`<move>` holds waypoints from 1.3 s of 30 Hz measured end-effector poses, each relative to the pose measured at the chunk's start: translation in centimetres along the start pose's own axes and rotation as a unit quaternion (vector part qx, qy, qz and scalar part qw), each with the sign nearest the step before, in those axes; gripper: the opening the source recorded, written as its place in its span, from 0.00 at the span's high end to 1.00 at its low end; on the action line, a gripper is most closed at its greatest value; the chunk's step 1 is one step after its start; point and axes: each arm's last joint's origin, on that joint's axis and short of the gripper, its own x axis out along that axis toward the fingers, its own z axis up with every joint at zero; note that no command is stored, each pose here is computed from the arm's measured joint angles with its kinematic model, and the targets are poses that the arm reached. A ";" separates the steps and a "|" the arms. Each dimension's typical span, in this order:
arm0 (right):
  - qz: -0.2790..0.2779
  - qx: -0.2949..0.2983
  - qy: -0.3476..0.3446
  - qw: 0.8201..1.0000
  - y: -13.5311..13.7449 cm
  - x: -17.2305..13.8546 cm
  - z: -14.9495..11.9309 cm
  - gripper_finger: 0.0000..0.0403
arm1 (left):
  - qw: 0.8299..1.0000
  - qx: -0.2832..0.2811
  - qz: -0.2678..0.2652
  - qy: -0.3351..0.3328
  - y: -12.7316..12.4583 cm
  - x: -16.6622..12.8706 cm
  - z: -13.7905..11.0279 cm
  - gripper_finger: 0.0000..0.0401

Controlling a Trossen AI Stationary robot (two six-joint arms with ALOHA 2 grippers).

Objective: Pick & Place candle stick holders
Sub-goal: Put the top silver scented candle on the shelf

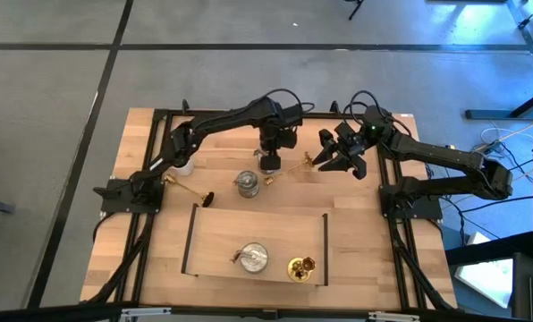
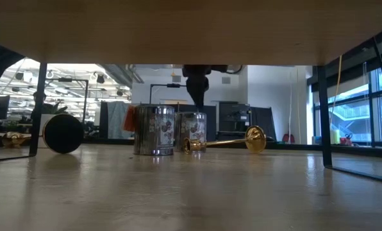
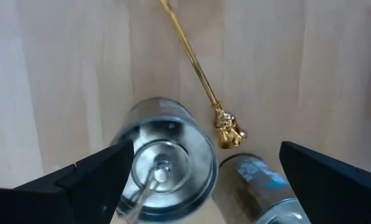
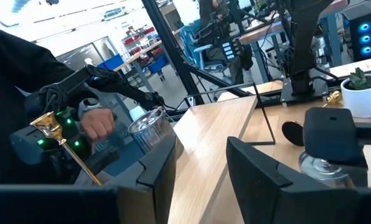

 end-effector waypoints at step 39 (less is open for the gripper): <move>-0.006 0.004 -0.002 1.000 0.0 0.0 0.0 0.64 | 0.983 -0.167 0.072 0.009 -9.6 -0.2 1.1 0.00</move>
